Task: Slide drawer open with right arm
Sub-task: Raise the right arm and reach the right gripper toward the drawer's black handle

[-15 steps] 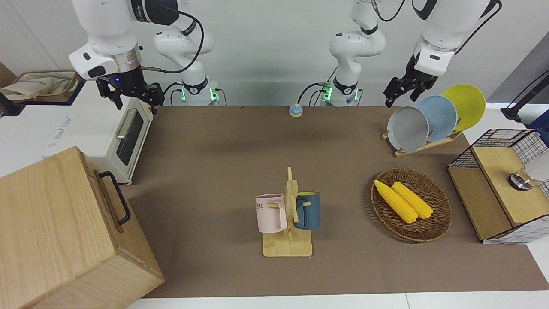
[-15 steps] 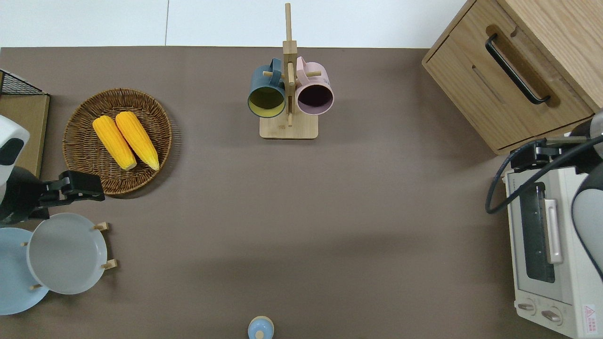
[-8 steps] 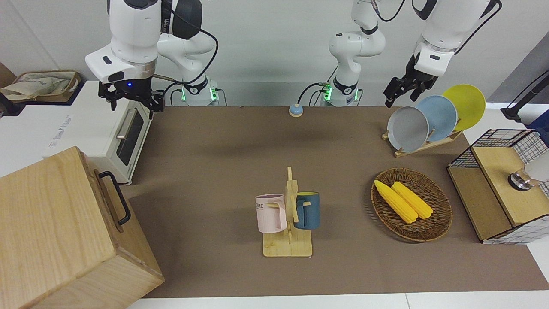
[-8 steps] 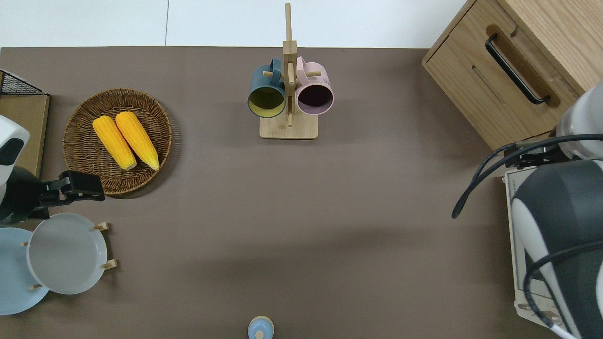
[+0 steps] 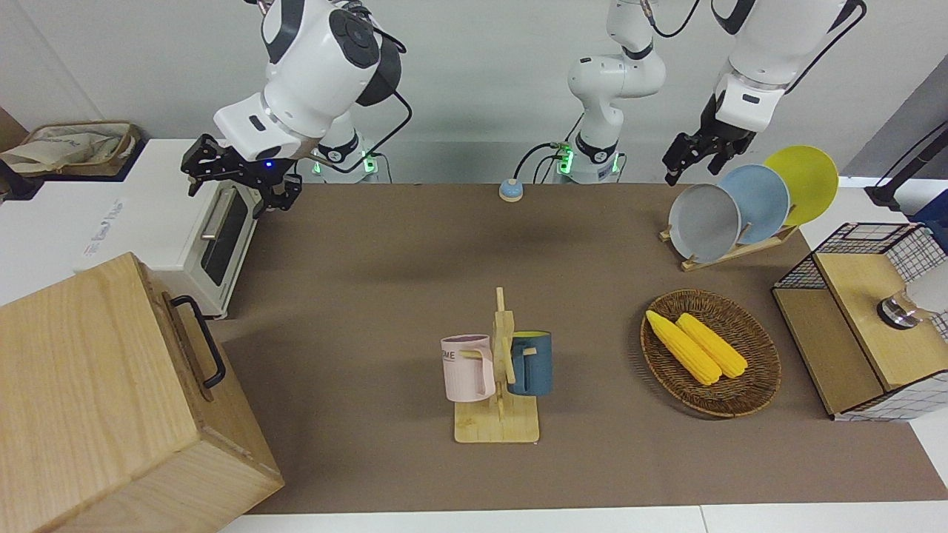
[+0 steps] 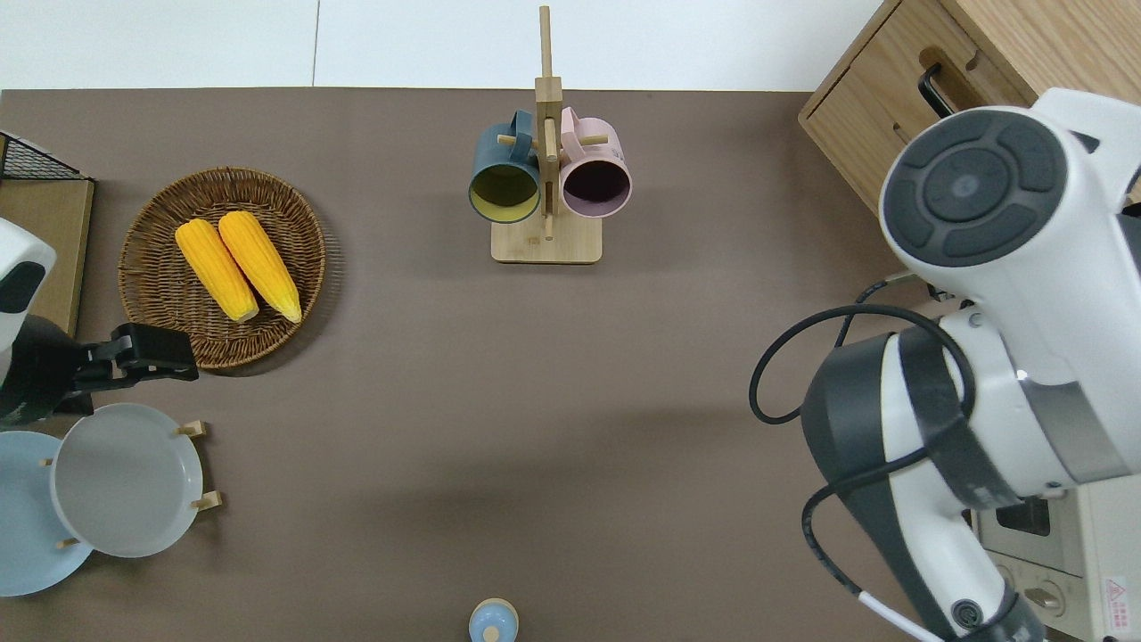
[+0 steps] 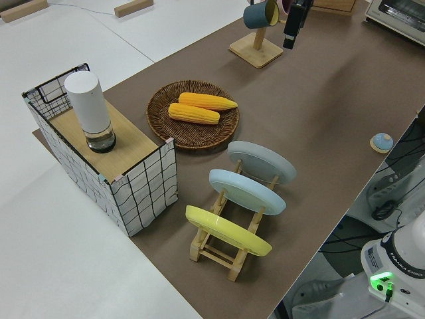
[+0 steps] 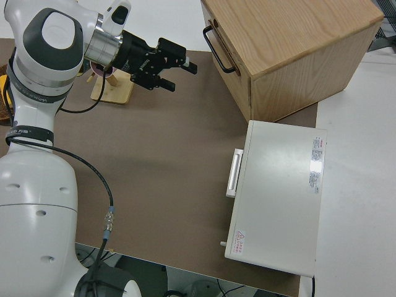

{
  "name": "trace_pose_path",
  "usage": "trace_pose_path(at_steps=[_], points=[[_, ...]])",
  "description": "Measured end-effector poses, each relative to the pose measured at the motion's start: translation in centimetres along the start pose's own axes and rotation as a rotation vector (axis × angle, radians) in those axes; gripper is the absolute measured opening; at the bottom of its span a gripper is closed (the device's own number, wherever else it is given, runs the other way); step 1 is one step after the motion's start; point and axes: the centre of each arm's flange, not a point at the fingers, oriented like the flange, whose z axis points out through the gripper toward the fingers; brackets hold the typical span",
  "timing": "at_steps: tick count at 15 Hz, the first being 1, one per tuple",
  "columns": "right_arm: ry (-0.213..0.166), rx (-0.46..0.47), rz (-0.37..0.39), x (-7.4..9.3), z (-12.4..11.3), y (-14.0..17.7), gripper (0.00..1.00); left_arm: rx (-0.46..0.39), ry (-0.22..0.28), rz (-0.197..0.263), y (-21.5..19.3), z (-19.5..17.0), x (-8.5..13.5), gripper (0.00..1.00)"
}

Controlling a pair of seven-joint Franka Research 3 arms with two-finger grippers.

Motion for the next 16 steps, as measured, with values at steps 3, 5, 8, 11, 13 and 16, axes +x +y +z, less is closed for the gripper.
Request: trace_pose_path(at_steps=[3,5,8,11,13,16], points=[[0.054,-0.105,-0.035,1.3,0.8,-1.1,0.99,0.000,0.000,0.000,0.0,0.0,0.0,1.00],[0.076,-0.159,-0.060,2.1,1.6,-1.9,0.98,0.000,0.000,0.000,0.0,0.0,0.0,1.00],[0.123,-0.240,-0.106,3.8,2.8,-3.4,0.98,0.000,0.000,0.000,0.0,0.0,0.0,1.00],[0.171,-0.321,-0.157,4.9,3.8,-4.8,0.98,0.000,0.000,0.000,0.0,0.0,0.0,1.00],[0.208,-0.399,-0.200,5.6,4.7,-6.0,0.98,0.000,0.000,0.000,0.0,0.0,0.0,1.00],[0.245,-0.483,-0.245,6.3,5.9,-7.6,0.98,0.000,0.000,0.000,0.0,0.0,0.0,1.00]])
